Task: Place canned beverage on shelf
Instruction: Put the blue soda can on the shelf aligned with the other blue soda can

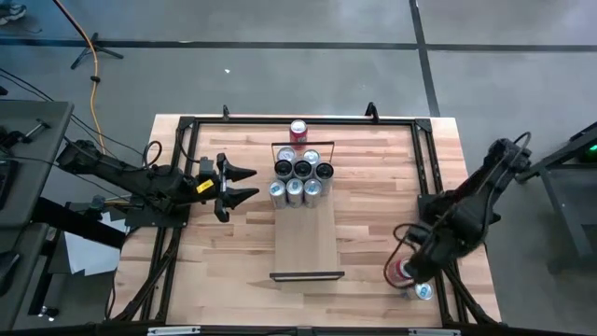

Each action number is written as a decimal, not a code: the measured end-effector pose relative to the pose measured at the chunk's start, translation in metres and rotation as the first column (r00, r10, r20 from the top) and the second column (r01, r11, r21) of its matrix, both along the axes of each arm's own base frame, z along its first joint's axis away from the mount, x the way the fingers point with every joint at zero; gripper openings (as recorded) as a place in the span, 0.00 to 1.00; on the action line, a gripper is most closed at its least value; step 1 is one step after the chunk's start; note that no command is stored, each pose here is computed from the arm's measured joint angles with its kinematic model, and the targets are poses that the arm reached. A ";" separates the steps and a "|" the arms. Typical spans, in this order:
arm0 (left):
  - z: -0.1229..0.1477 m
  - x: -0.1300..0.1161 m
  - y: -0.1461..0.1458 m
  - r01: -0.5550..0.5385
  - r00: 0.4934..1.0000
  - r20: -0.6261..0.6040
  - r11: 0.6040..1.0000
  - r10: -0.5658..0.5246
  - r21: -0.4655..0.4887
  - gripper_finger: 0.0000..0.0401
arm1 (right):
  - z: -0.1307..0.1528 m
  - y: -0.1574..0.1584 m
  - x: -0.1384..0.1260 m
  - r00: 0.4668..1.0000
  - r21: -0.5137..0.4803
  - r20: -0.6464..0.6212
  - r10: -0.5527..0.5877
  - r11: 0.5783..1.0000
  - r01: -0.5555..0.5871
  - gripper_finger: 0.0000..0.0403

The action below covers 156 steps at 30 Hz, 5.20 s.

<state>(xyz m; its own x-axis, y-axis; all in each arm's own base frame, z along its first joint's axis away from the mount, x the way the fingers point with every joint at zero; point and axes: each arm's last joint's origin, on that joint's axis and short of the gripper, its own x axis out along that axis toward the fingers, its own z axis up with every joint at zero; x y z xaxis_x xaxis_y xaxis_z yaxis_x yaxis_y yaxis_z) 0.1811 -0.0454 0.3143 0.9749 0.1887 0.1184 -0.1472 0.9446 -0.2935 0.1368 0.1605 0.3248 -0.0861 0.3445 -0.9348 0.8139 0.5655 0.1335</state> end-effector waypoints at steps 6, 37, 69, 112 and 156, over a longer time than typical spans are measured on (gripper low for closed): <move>0.000 0.000 0.000 0.005 1.000 0.009 0.999 -0.005 -0.048 0.61 | -0.041 0.027 0.003 0.997 0.060 -0.074 -0.035 0.997 0.040 0.89; -0.001 0.000 0.001 -0.025 1.000 0.001 0.998 0.026 -0.052 0.61 | -0.051 0.021 -0.007 0.997 0.055 -0.064 0.051 0.997 -0.048 0.89; -0.003 0.000 0.001 -0.019 1.000 -0.017 0.995 0.018 -0.094 0.61 | -0.097 0.032 0.000 0.987 0.047 -0.155 -0.038 0.998 0.046 0.85; 0.016 -0.015 0.008 -0.139 0.988 0.077 0.988 0.134 0.064 0.61 | 0.126 -0.040 0.106 0.448 -0.329 0.833 0.325 0.942 -0.072 0.55; -0.049 0.054 -0.068 0.080 0.848 -0.518 0.993 -0.115 -0.089 0.60 | -0.030 -0.079 0.244 0.794 -0.275 0.146 0.590 0.795 -0.541 0.55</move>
